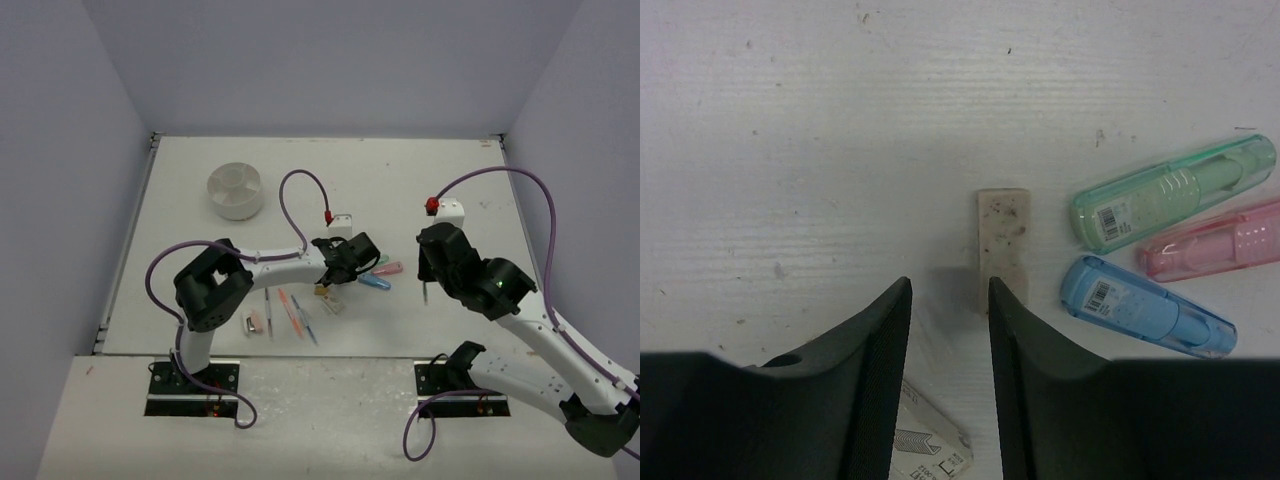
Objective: Sort the stationery into containers
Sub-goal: Pick up the pen cap from the center of the board.
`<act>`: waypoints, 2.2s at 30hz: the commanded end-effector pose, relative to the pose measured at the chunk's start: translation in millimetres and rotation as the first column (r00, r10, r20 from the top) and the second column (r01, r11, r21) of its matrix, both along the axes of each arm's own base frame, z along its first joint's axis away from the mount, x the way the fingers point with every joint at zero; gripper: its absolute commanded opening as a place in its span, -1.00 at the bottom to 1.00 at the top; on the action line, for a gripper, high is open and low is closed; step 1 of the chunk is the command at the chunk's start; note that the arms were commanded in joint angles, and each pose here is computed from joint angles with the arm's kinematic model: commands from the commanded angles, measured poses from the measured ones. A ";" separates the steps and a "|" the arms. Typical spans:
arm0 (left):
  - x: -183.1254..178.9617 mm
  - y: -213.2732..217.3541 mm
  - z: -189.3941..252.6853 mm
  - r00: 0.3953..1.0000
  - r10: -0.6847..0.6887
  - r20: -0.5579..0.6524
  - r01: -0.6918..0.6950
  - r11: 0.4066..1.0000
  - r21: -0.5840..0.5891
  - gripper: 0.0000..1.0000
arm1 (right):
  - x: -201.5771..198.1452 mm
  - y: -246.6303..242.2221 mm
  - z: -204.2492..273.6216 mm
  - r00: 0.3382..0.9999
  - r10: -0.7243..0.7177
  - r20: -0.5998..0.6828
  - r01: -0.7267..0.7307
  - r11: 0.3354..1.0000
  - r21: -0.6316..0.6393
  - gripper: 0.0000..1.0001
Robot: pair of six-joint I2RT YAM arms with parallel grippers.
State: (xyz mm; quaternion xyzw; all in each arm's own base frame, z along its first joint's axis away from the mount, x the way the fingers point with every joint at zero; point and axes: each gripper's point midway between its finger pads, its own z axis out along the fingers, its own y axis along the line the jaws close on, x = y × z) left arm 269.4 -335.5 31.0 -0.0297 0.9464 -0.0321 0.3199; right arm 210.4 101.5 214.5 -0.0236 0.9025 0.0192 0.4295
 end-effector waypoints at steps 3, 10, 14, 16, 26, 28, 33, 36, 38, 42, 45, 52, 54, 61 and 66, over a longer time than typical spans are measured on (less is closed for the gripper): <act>1.4 1.2 -1.0 0.998 0.055 0.025 -0.055 0.998 0.009 -0.26 | 2.0 0.1 1.9 1.000 0.006 0.024 -0.007 1.000 0.007 -1.00; -6.3 -2.2 -10.0 0.999 0.044 0.004 -0.044 0.999 0.015 -0.34 | 1.9 1.3 1.9 1.000 0.013 0.026 -0.013 1.000 0.013 -1.00; -10.4 -1.8 -9.1 0.999 0.046 0.006 -0.046 0.999 0.016 -0.28 | 1.1 1.3 0.9 0.999 0.017 0.027 -0.017 1.000 0.015 -1.00; -10.7 -1.1 -3.6 0.998 0.051 0.021 -0.052 0.999 0.012 -0.24 | 1.4 2.6 0.8 0.999 0.021 0.028 -0.021 1.000 0.018 -1.00; -0.5 2.6 19.0 0.993 0.064 0.099 -0.065 0.998 0.011 -0.20 | 2.2 4.7 -5.2 1.000 0.029 0.011 -0.029 1.000 0.008 -1.00; 0.2 3.3 22.1 0.992 0.066 0.107 -0.068 0.998 0.008 -0.20 | 2.2 5.0 -6.3 1.000 0.029 0.007 -0.030 1.000 0.005 -1.00; -1.8 6.0 22.0 0.992 0.075 0.103 -0.076 0.997 0.003 -0.20 | 3.2 5.6 -8.4 1.000 0.029 -0.001 -0.029 1.000 -0.002 -1.00; -3.5 5.3 16.6 0.993 0.070 0.090 -0.071 0.997 0.005 -0.20 | 3.5 6.0 -8.9 1.000 0.029 -0.003 -0.029 1.000 -0.004 -1.00; -5.0 5.0 12.4 0.994 0.069 0.080 -0.070 0.998 0.008 -0.22 | 3.8 6.1 -9.3 1.000 0.030 -0.005 -0.030 1.000 -0.006 -1.00; -8.1 7.0 10.1 0.995 0.075 0.068 -0.075 0.997 0.003 -0.24 | 3.9 5.9 -10.2 1.000 0.029 -0.006 -0.029 1.000 -0.010 -1.00; -9.3 10.4 9.8 0.994 0.077 0.072 -0.078 0.997 0.010 -0.24 | 4.1 6.4 -11.3 1.000 0.030 -0.009 -0.030 0.999 -0.011 -1.00; -13.9 13.5 -0.9 0.995 0.080 0.058 -0.082 0.996 0.026 -0.25 | 5.0 7.4 -13.7 0.999 0.029 -0.016 -0.029 0.999 -0.015 -1.00; -14.3 12.0 -4.7 0.996 0.077 0.051 -0.078 0.997 0.027 -0.25 | 5.1 7.7 -14.1 0.999 0.030 -0.019 -0.030 0.999 -0.015 -1.00; -14.2 5.7 -8.1 0.997 0.061 0.041 -0.061 0.998 0.016 -0.42 | 5.3 8.7 -16.0 0.999 0.034 -0.025 -0.034 0.999 -0.020 -1.00; -16.0 5.9 -11.1 0.998 0.058 0.031 -0.058 0.998 0.018 -0.55 | 5.2 9.3 -16.7 0.999 0.034 -0.027 -0.035 0.999 -0.017 -1.00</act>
